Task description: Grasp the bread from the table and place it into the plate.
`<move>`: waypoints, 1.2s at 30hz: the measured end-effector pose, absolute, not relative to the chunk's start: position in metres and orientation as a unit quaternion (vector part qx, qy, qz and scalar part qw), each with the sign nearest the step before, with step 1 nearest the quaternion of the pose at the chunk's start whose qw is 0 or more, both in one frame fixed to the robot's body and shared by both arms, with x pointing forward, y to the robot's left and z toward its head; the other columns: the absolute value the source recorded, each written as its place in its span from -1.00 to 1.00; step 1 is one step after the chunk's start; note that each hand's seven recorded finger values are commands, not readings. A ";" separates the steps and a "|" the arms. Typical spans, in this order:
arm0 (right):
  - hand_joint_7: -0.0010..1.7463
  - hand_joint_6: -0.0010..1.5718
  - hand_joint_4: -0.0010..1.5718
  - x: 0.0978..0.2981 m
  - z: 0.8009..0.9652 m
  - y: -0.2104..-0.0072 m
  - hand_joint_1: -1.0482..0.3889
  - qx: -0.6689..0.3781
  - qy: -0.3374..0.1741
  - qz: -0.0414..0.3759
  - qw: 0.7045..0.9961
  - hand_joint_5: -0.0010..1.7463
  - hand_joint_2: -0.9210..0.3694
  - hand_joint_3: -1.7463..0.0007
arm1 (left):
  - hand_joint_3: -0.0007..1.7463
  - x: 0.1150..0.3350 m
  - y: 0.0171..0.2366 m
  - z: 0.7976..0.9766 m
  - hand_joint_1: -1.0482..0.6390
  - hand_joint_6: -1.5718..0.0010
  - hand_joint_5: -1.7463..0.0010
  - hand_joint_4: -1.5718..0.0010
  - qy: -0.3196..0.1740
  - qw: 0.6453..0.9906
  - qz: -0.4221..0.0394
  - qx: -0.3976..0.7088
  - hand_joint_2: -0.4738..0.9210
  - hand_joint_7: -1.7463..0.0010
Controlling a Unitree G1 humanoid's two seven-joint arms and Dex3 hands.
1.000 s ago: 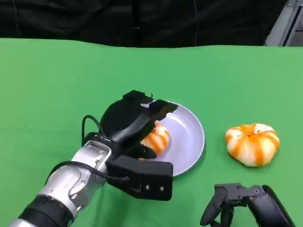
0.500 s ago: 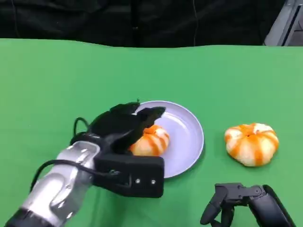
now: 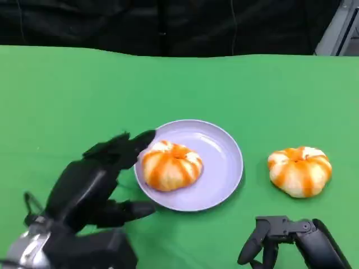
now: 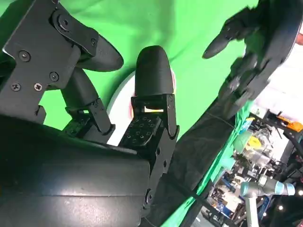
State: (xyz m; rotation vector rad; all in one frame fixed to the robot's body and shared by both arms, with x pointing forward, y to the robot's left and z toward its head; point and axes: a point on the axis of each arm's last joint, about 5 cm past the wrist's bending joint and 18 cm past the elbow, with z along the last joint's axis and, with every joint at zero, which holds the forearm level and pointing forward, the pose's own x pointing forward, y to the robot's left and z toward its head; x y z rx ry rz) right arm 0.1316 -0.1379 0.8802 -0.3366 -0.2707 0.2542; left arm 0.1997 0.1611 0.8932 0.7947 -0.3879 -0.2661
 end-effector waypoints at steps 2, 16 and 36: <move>0.23 0.29 0.22 0.131 0.880 -0.138 0.47 -0.167 -0.133 0.126 0.969 0.79 0.27 -0.66 | -0.71 0.193 0.165 0.887 -0.34 0.31 0.59 0.33 -0.199 0.909 -0.108 0.350 1.00 0.79; 0.25 0.27 0.17 0.132 0.880 -0.141 0.48 -0.169 -0.130 0.125 0.969 0.81 0.23 -0.61 | 0.57 0.140 0.166 0.864 0.26 -0.04 -0.97 -0.09 -0.151 0.982 -0.021 0.108 0.27 -0.65; 0.26 0.25 0.15 0.131 0.879 -0.144 0.51 -0.168 -0.141 0.119 0.968 0.75 0.22 -0.63 | 0.72 0.151 0.166 0.860 0.20 -0.05 -0.99 -0.15 -0.176 0.975 -0.056 0.120 0.10 -0.79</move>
